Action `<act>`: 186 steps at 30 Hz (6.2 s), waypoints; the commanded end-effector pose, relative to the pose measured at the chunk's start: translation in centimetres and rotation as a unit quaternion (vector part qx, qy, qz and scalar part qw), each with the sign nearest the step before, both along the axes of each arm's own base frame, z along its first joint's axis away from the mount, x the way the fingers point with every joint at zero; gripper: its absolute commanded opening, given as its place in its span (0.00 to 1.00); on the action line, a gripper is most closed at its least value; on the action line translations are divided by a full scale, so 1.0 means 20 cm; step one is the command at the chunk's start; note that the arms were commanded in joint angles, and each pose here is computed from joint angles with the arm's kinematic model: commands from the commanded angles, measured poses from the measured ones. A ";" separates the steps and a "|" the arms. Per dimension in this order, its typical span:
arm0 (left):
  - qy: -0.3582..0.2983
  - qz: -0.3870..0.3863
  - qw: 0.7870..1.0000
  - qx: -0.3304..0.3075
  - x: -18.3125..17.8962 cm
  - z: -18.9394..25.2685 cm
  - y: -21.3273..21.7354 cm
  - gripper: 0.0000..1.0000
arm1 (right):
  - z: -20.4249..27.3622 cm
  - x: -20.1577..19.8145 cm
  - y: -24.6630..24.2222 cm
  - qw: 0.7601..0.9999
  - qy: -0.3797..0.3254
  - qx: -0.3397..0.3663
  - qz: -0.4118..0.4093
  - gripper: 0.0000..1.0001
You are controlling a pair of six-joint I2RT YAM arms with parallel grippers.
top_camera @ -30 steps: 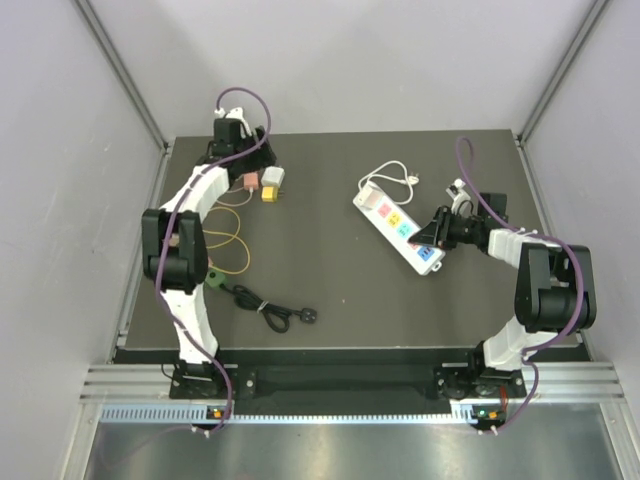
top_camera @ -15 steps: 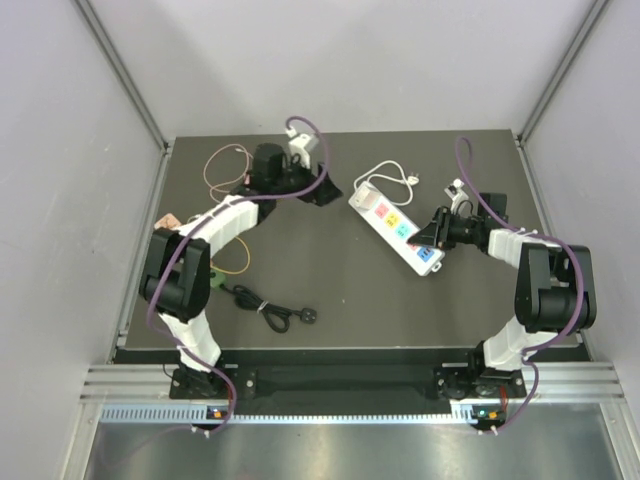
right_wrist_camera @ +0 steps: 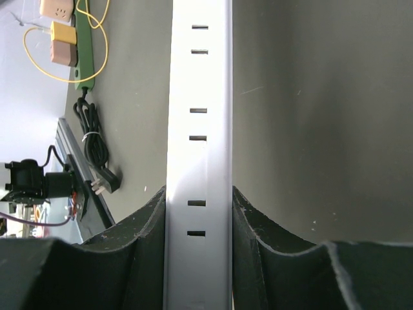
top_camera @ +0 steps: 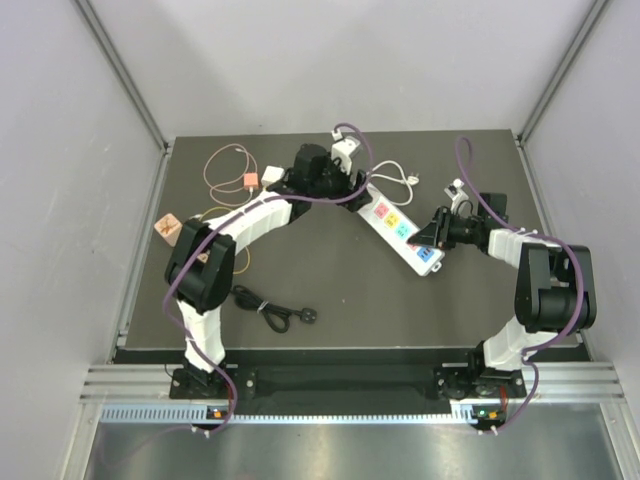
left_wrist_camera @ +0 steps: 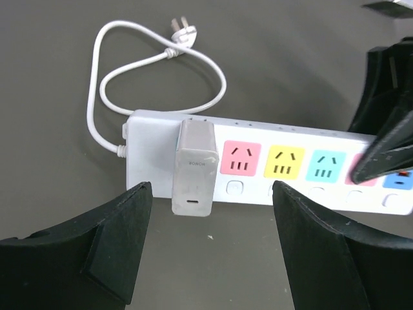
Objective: Pull the plug off the socket
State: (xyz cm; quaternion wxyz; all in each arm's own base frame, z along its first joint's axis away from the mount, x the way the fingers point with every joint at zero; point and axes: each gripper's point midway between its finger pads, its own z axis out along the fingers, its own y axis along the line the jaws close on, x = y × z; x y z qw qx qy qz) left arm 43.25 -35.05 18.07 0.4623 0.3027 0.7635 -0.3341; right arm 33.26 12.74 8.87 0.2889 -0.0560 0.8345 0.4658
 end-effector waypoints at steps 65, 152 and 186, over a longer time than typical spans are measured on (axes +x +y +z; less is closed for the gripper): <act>-0.042 -0.002 0.993 0.107 -0.05 0.13 -0.02 0.00 | 0.16 0.10 -0.05 0.995 -0.095 -0.031 -0.001 0.00; 0.189 0.269 0.944 -0.006 0.45 -0.22 0.89 0.00 | 0.11 0.16 -0.17 0.991 -0.087 -0.073 -0.070 0.00; 0.157 0.416 0.894 0.061 0.65 -0.24 1.44 0.66 | 0.13 0.16 -0.17 0.992 -0.089 -0.060 -0.063 0.00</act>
